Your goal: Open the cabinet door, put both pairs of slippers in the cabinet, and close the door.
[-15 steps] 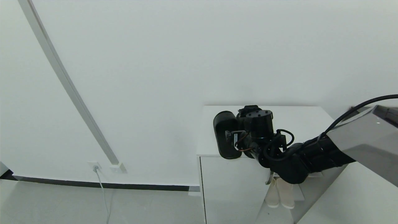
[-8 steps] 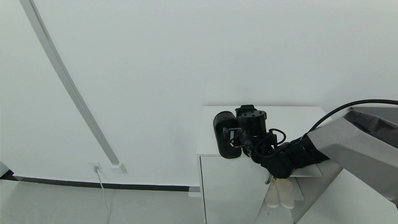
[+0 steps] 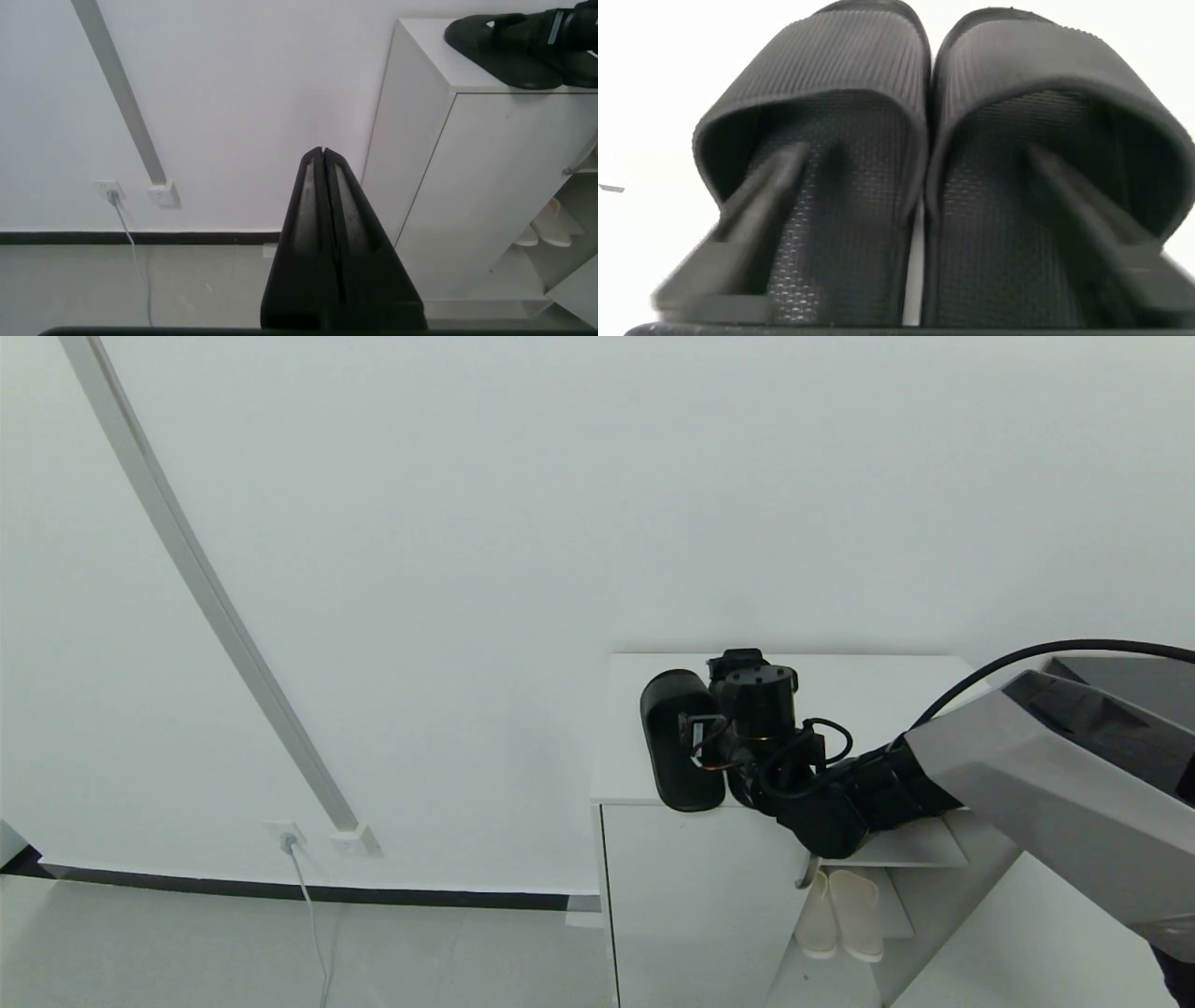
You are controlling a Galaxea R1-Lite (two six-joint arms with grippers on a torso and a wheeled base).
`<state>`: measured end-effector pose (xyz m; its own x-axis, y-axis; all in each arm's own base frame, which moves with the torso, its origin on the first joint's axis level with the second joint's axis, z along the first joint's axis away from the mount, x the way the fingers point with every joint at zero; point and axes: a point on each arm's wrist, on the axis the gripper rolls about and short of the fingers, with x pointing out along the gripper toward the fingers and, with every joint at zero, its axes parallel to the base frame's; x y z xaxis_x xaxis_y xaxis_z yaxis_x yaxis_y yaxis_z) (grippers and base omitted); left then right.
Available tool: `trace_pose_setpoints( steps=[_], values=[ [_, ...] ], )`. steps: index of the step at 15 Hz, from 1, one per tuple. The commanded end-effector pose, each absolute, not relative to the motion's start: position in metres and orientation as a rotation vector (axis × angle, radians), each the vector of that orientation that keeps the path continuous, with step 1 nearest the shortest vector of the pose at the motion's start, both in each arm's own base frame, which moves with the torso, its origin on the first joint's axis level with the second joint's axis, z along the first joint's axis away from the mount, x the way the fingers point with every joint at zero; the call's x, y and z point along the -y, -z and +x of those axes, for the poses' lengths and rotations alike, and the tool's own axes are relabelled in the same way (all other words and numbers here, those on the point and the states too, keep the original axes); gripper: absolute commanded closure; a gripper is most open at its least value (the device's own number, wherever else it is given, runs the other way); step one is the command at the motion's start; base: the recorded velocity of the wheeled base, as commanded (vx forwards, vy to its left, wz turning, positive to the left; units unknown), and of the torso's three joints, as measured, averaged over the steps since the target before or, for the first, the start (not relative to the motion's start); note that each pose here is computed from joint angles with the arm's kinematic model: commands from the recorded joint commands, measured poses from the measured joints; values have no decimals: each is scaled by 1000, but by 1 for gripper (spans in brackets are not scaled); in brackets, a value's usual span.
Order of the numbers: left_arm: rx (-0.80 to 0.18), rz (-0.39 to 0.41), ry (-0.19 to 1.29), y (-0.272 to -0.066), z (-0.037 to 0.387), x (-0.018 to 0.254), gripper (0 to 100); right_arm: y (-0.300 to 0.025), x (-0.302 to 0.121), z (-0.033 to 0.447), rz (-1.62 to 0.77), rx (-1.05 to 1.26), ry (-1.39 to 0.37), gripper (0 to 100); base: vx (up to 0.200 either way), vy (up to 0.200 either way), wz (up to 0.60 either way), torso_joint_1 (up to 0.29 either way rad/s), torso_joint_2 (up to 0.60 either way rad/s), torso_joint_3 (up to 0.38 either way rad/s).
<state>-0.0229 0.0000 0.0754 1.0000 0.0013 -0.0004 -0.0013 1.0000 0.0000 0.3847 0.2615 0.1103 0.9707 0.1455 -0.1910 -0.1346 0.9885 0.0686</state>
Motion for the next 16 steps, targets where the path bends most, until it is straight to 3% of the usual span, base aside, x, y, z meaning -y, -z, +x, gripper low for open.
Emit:
trace_pose_setpoints(
  steps=[1,8,13,16],
  values=[
    [-2,0,-2,-75,-23,0,100,-107,-262,386,50,-202,-143,100,0,0,0,0,0,0],
    [-2,-2,-3,-75,-23,0,100,-115,-258,381,47,-194,-144,100,0,0,0,0,0,0],
    [0,-2,-3,-76,-23,0,100,-168,-221,324,82,-180,-305,100,0,0,0,0,0,0],
    [0,-2,-3,-76,-23,0,100,-177,-198,291,83,-194,-376,100,0,0,0,0,0,0]
  ],
)
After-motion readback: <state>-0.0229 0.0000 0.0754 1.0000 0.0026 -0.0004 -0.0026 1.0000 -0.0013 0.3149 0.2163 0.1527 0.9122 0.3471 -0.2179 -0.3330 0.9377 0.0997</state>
